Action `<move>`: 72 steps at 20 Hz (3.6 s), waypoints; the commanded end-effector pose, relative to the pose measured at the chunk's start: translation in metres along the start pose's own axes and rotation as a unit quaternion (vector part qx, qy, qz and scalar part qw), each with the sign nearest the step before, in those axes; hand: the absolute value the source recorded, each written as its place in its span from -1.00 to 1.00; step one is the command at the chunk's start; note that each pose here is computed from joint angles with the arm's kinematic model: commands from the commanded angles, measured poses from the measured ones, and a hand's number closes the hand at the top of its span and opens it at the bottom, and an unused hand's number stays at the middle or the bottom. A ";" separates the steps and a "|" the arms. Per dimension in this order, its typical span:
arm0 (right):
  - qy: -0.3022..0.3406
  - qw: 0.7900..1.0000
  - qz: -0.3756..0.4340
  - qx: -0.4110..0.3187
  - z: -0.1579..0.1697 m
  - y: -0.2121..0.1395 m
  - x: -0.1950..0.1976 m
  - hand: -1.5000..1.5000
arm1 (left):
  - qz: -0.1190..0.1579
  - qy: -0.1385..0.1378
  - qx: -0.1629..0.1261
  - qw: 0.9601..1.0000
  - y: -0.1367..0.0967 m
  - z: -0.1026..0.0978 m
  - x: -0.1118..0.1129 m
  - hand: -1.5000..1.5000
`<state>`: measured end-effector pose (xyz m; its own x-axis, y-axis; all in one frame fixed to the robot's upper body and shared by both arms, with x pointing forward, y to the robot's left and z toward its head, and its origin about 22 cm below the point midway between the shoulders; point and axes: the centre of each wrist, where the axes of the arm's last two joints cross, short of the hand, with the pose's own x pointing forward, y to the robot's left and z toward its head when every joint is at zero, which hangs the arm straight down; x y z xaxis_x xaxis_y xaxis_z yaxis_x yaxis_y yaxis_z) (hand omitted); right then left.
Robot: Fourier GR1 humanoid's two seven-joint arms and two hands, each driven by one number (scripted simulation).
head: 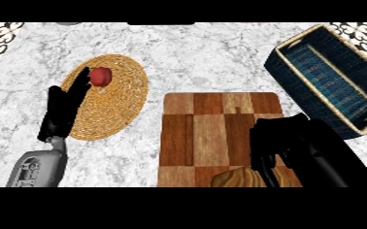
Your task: Pick the croissant from the cutting board and place it in the basket
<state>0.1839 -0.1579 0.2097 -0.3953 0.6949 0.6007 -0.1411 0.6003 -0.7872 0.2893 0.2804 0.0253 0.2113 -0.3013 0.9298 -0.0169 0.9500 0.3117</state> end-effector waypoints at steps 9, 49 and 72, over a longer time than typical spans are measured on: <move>0.011 0.994 -0.051 -0.096 -0.021 -0.100 0.049 1.00 | -0.005 0.001 0.001 1.000 -0.001 -0.010 0.015 0.00; 0.174 0.971 0.155 -0.045 -0.099 -0.239 -0.180 1.00 | -0.001 -0.020 -0.014 1.000 0.007 -0.011 0.028 0.00; 0.217 0.931 -0.060 -0.286 -0.035 -0.289 -0.237 -1.00 | 0.002 -0.005 -0.014 1.000 -0.005 -0.008 0.011 0.00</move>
<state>0.3662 -0.4559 0.2822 -0.0305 0.6765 0.7358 0.3268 0.7025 -0.6322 0.2983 0.2702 0.0286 0.1985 -0.3081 0.9304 0.0024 0.9494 0.3139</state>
